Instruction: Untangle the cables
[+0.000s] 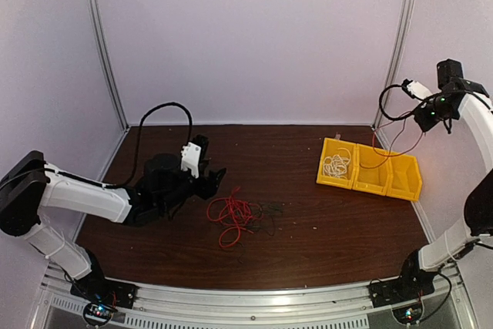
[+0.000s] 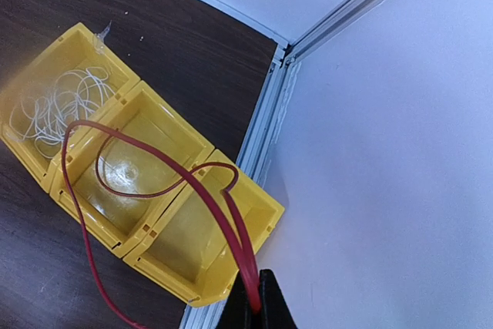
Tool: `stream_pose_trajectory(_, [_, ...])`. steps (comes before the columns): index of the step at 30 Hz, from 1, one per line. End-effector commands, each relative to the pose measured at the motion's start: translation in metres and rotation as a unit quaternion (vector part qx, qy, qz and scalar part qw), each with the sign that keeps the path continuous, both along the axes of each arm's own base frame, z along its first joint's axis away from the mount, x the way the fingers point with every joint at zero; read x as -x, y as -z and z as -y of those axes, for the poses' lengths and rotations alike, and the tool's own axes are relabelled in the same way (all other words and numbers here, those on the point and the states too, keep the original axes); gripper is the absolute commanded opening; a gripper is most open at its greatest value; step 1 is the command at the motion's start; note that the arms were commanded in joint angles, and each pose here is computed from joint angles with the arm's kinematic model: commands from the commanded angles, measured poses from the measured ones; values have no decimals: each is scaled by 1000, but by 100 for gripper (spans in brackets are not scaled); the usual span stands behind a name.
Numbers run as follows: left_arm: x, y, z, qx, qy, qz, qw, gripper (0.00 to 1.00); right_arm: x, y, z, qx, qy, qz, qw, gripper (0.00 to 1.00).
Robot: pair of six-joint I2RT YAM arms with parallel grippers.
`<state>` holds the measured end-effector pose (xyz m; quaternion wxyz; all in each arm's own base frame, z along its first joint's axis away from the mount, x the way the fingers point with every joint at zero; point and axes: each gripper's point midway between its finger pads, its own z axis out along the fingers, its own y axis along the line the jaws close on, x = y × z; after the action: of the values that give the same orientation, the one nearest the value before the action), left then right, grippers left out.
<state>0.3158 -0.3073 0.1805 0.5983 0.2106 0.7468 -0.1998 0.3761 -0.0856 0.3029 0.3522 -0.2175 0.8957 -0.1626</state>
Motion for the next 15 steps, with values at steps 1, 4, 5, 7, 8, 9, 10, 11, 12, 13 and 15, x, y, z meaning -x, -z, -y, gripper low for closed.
stream_pose_trajectory(1, [-2, -8, -5, 15, -9, 18, 1000, 61, -2, 34, -6, -28, -6, -35, 999, 0])
stream_pose_trajectory(4, [0, -4, -10, 10, -13, 14, 1000, 61, -9, 59, -12, -36, -12, -51, 998, 0])
stream_pose_trajectory(5, [0, -3, -11, 9, -14, 14, 1000, 61, -13, 67, -15, -39, -13, -57, 998, 0])
stream_pose_trajectory(7, [1, -3, -13, 6, -17, 13, 1000, 61, -23, 82, -20, -41, -12, -63, 997, 0])
stream_pose_trajectory(8, [1, -3, -13, 6, -18, 12, 1000, 61, -27, 90, -22, -44, -12, -68, 997, 0])
stream_pose_trajectory(9, [1, -3, -14, 6, -19, 11, 1000, 61, -32, 97, -26, -49, -14, -71, 996, 0])
stream_pose_trajectory(10, [2, -3, -15, 7, -20, 10, 1000, 61, -38, 103, -28, -55, -12, -72, 996, 0])
stream_pose_trajectory(11, [2, -2, -15, 8, -21, 9, 1000, 61, -44, 109, -31, -63, -11, -71, 995, 0])
stream_pose_trajectory(12, [2, -2, -16, 9, -22, 8, 1000, 61, -50, 116, -35, -70, -11, -72, 995, 0])
stream_pose_trajectory(13, [2, -1, -16, 9, -22, 6, 1000, 61, -55, 122, -38, -77, -9, -72, 994, 0])
stream_pose_trajectory(15, [2, 0, -16, 11, -22, 3, 1000, 61, -65, 136, -46, -86, -8, -75, 993, 0])
